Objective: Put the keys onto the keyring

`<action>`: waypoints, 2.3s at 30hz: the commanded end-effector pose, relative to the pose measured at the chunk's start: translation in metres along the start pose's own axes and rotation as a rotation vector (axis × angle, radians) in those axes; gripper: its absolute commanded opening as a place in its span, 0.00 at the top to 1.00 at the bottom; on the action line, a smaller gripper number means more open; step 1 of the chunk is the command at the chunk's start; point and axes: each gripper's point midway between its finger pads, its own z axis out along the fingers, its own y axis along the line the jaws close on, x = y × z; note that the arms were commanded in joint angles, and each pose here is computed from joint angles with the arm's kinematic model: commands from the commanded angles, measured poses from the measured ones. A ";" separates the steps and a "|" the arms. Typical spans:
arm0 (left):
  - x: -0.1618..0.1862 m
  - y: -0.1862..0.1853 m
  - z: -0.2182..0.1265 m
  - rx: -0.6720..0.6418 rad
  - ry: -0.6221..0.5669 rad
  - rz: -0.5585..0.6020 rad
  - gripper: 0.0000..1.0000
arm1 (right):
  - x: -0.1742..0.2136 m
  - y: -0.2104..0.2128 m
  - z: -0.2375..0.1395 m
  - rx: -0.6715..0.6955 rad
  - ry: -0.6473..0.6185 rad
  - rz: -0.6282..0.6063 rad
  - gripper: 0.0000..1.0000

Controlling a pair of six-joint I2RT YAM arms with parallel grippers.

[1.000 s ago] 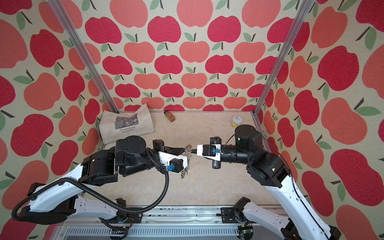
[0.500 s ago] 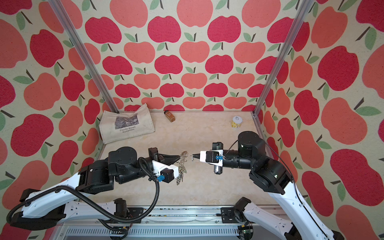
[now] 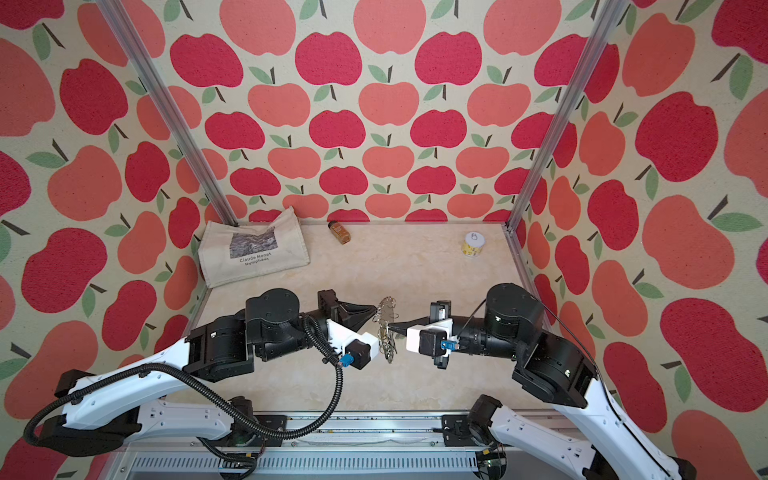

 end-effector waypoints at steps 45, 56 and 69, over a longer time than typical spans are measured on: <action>-0.026 0.025 -0.023 -0.074 -0.122 -0.007 1.00 | 0.022 -0.015 0.012 0.068 0.098 -0.046 1.00; -0.028 0.023 -0.023 -0.063 -0.133 -0.011 1.00 | 0.018 -0.014 0.013 0.055 0.082 -0.046 1.00; -0.030 0.022 -0.023 -0.043 -0.148 -0.020 1.00 | 0.014 -0.013 0.015 0.039 0.062 -0.040 1.00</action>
